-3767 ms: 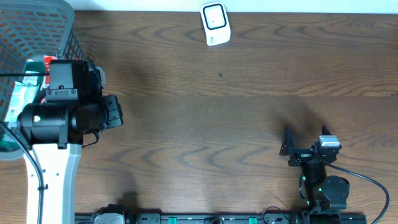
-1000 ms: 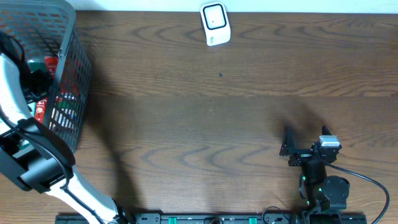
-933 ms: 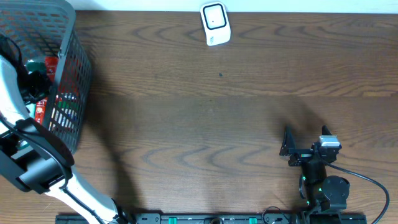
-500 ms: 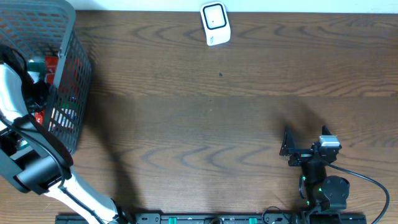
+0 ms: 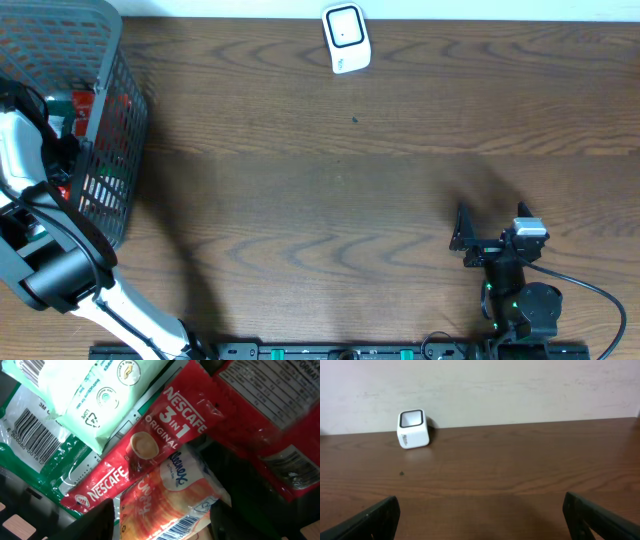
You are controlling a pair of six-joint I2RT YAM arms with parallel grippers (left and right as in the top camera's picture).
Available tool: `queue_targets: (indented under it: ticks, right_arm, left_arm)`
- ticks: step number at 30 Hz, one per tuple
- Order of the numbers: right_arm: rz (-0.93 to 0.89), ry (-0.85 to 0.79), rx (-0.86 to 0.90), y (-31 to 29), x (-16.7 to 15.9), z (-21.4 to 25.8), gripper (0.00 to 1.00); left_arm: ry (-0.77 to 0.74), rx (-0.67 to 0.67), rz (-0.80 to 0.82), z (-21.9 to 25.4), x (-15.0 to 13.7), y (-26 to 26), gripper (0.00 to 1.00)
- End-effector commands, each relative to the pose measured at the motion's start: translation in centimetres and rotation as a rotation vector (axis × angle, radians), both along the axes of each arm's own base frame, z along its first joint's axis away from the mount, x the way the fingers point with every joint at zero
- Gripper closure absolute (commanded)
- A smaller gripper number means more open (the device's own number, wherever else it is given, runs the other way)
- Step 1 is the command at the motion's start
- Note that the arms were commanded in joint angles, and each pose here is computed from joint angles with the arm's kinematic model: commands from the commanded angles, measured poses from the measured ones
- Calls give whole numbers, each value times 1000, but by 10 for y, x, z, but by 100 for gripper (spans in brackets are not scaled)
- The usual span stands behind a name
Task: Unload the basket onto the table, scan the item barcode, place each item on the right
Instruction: 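Lower the left gripper into the basket and grasp the orange-white snack pack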
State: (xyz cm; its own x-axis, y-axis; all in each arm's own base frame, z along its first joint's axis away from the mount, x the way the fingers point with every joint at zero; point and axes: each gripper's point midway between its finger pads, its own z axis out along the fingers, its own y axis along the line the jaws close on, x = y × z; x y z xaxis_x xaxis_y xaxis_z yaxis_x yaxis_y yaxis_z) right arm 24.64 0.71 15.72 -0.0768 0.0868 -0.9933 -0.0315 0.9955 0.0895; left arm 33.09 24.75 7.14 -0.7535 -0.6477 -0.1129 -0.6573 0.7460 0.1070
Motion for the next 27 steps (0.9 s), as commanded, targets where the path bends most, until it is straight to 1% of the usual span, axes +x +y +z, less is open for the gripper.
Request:
queue_targets:
  ticks: [1, 6, 9, 17, 19, 20, 23, 27]
  right_arm:
    - [-17, 0, 9, -4, 0, 0, 1]
    - [-17, 0, 9, -4, 0, 0, 1]
    - [-17, 0, 9, -4, 0, 0, 1]
    - [-17, 0, 9, -4, 0, 0, 1]
    - [-17, 0, 9, -4, 0, 0, 1]
    - [-17, 0, 9, -4, 0, 0, 1]
    - [-17, 0, 9, -4, 0, 0, 1]
    - [-17, 0, 9, -4, 0, 0, 1]
  left_arm:
    - [27, -10, 11, -7, -10, 1, 39]
    - [9, -23, 81, -6, -16, 10, 38]
    - [-21, -59, 90, -6, -13, 8, 38]
    - [-67, -60, 110, 12, -11, 17, 38]
    - [-71, -69, 109, 13, -10, 15, 30]
    - [-75, -82, 108, 12, -10, 13, 29]
    - [-93, -100, 105, 14, -7, 10, 27]
    - [-114, -85, 103, 23, -5, 11, 24]
